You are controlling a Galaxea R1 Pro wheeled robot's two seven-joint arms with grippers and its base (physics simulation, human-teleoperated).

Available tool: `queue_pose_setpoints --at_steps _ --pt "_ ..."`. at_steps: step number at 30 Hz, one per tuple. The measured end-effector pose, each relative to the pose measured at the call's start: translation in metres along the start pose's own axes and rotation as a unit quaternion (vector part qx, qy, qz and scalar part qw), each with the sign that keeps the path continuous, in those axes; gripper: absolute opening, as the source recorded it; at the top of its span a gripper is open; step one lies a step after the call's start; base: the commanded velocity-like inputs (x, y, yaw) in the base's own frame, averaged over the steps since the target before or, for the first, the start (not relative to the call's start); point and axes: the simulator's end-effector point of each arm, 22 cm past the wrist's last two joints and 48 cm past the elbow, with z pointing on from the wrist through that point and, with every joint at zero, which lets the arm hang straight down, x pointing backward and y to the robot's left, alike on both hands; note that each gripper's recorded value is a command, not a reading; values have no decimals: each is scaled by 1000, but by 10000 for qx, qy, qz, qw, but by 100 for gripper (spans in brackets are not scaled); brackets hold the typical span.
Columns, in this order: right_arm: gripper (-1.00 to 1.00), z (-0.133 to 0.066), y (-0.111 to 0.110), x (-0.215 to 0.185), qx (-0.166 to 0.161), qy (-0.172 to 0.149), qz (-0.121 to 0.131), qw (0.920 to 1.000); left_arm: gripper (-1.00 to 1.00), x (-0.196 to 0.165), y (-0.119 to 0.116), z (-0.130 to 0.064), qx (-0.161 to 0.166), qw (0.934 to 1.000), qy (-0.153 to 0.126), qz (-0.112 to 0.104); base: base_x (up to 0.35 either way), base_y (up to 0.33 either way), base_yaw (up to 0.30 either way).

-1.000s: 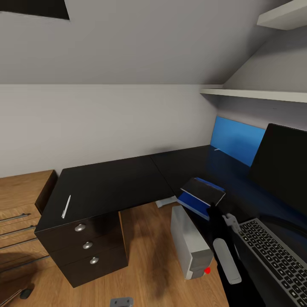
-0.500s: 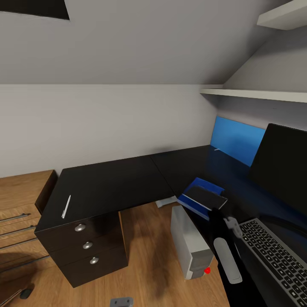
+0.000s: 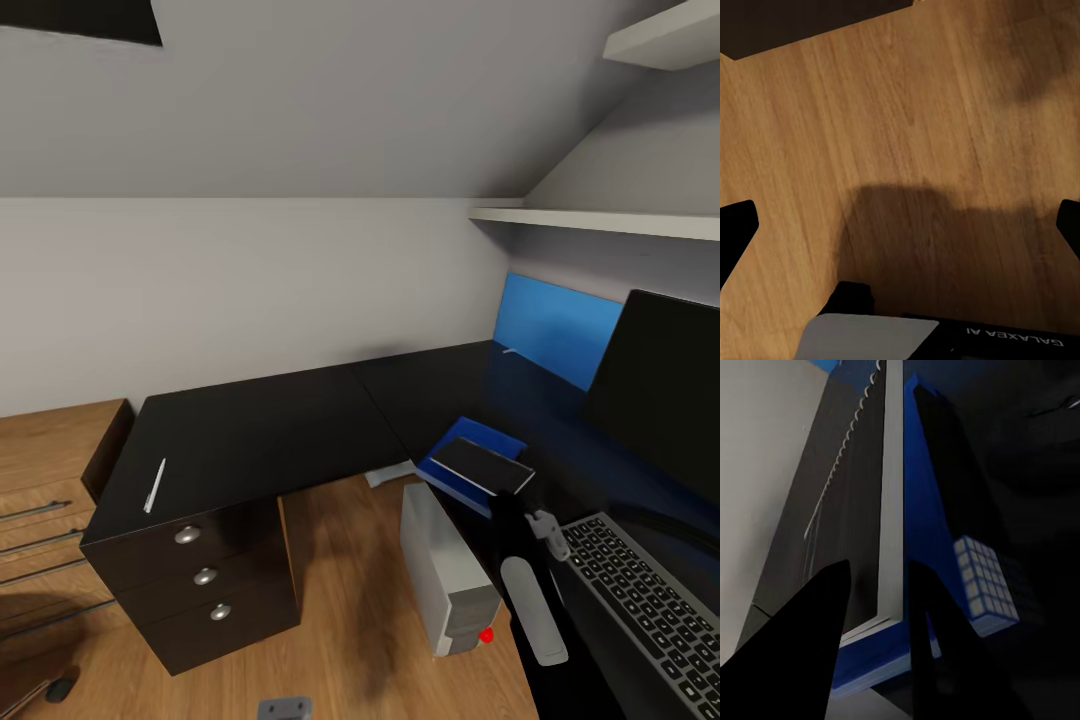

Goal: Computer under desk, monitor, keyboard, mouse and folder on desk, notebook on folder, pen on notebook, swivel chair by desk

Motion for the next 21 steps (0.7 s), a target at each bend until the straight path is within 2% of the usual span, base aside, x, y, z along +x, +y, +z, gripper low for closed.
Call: queue_pose_setpoints --at_steps 12,17,21 --pt "-100 0 1 -1 -22 -17 -6 10000 100 0 -1 0 6 10000 5 0 49 0 0" --pt "-100 0 1 -2 -33 -22 -6 10000 100 0 -1 0 10 10000 -2 7 230 0 0" --pt "-100 0 2 -2 -34 -23 -7 10000 100 0 -1 0 10 10000 0 6 82 0 0"
